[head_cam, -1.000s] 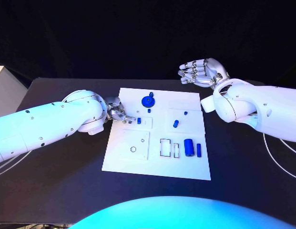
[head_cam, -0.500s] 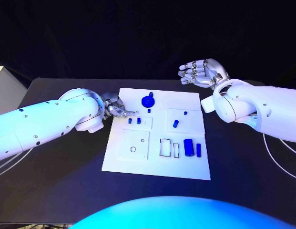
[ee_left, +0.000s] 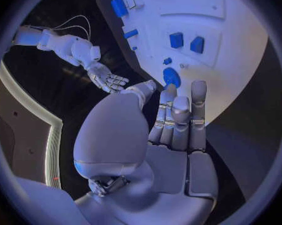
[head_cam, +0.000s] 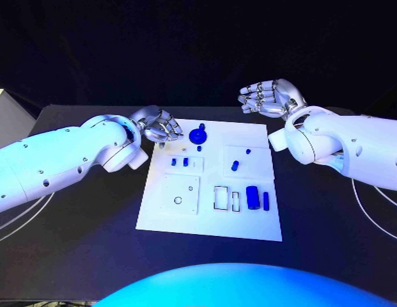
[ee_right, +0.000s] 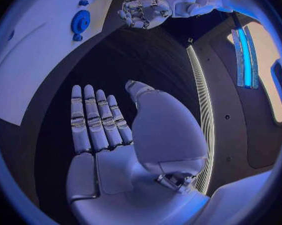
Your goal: Assemble the parts on the task board
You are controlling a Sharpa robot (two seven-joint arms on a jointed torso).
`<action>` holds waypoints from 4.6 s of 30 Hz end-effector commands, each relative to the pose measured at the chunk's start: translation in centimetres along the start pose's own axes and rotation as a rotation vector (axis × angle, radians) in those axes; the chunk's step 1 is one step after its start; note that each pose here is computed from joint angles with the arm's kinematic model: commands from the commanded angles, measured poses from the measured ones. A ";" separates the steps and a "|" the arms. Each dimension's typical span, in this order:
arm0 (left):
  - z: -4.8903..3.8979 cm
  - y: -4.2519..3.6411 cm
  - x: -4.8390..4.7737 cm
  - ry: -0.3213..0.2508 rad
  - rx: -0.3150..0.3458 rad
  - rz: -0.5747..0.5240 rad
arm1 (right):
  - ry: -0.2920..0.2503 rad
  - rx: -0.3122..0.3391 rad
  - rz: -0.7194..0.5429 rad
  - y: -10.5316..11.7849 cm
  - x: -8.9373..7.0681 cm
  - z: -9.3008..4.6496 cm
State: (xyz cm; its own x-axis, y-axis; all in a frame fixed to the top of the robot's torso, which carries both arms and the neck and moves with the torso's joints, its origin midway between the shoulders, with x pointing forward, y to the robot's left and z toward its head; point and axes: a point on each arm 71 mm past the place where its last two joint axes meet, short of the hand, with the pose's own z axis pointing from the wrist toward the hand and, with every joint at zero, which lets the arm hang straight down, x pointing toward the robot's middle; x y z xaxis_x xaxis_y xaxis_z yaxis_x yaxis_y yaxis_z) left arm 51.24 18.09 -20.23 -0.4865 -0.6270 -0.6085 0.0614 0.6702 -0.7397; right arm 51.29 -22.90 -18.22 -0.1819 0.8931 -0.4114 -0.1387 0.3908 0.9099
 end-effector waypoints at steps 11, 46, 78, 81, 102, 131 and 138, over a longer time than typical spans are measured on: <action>2.10 -3.05 3.15 -0.001 0.310 0.349 | 0.022 -0.005 0.005 -0.2 0.6 0.0; 5.56 -4.06 6.77 0.102 0.275 0.790 | 0.024 -0.011 0.007 0.0 0.9 0.1; 5.77 -3.58 7.55 0.162 0.253 0.803 | 0.026 -0.010 0.010 0.0 0.9 0.1; 5.74 -3.57 7.50 0.158 0.256 0.800 | 0.026 -0.010 0.010 0.0 0.9 0.1; 4.90 -3.37 6.14 0.039 0.321 0.721 | 0.027 -0.009 0.011 0.0 0.9 0.1; 2.34 -1.67 2.11 0.031 0.241 0.628 | 0.026 -0.004 0.010 -0.2 0.7 0.0; 2.70 -1.22 2.38 0.042 0.214 0.643 | 0.027 -0.004 0.010 -0.2 0.7 0.0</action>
State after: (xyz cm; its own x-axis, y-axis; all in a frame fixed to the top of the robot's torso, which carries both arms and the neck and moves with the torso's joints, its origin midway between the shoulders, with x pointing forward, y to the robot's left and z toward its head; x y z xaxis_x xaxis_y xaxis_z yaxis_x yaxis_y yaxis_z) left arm 52.36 14.77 -21.32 -0.3105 -0.1300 -0.9416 0.5276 0.8005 -0.2845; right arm 51.26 -22.49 -18.69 -0.1925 0.8938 -0.4050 -0.1310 0.3856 0.9133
